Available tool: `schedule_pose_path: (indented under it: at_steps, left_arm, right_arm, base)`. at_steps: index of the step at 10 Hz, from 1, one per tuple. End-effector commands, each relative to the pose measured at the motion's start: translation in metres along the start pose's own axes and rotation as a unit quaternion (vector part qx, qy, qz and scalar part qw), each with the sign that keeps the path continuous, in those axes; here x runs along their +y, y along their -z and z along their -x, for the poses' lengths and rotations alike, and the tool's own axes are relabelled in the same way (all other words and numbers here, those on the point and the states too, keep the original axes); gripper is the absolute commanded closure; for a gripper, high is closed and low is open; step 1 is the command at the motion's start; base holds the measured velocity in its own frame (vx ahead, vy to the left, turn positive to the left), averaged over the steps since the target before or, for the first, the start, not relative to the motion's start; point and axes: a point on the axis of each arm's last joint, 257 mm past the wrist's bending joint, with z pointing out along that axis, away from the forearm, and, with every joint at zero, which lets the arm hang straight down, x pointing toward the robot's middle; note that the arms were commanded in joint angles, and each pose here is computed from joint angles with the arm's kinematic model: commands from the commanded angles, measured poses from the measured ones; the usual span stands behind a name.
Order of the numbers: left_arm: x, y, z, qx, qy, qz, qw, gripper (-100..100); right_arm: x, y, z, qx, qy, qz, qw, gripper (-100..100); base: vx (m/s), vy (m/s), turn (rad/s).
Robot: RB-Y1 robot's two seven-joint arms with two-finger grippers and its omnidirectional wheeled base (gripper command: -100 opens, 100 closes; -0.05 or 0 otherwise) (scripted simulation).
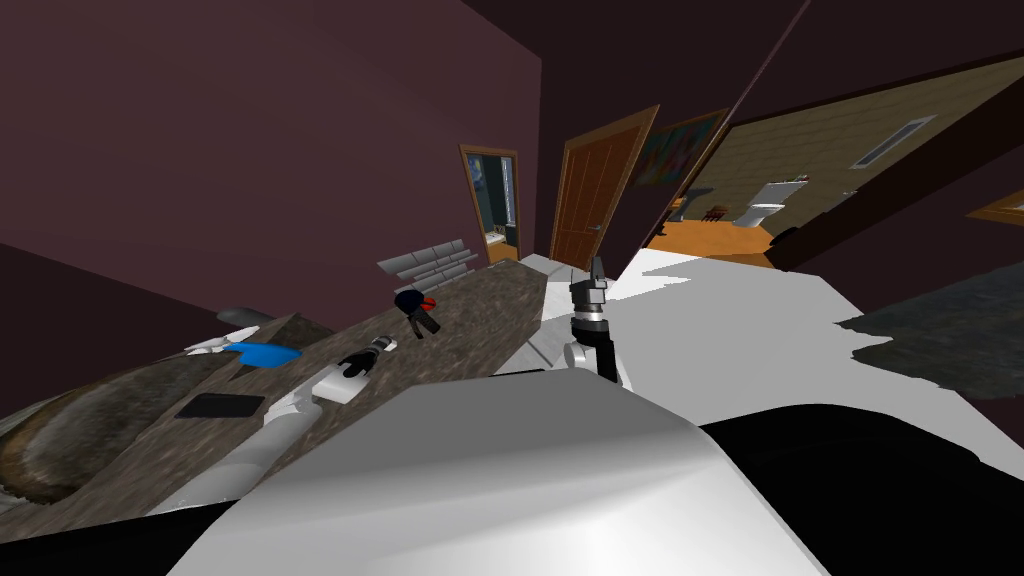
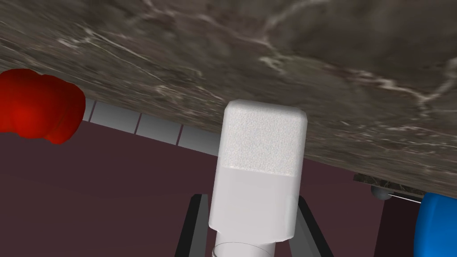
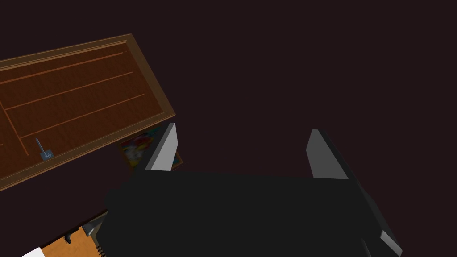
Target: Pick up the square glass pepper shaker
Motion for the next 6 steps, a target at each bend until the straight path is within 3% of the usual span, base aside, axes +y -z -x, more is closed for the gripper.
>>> schedule_pose_path:
  at_steps: [1,2,4,5,6]
  left_arm:
    - [-0.012,0.002,0.001,-0.001,0.001,-0.011,0.9999,100]
    - [0.005,0.01,-0.007,0.0,-0.001,0.012,0.9999,100]
    - [-0.025,0.013,-0.003,-0.004,0.0,-0.013,0.9999,100]
    - [-0.025,0.013,-0.003,-0.004,0.0,-0.013,0.9999,100]
    - [-0.007,0.021,-0.01,-0.003,-0.002,0.009,0.9999,100]
  right_arm:
    - [0.0,0.0,0.0,0.0,0.0,0.0,1.0,0]
    - [0.0,0.0,0.0,0.0,0.0,0.0,1.0,0]
    - [0.0,0.0,0.0,0.0,0.0,0.0,1.0,0]
    - [0.0,0.0,0.0,0.0,0.0,0.0,1.0,0]
    - [0.0,0.0,0.0,0.0,0.0,0.0,1.0,0]
  base:
    - [-0.003,0.013,-0.016]
    - [-0.001,0.05,0.02]
    - [0.003,0.043,0.024]
    - [-0.002,0.008,-0.011]
    - [-0.002,0.047,0.017]
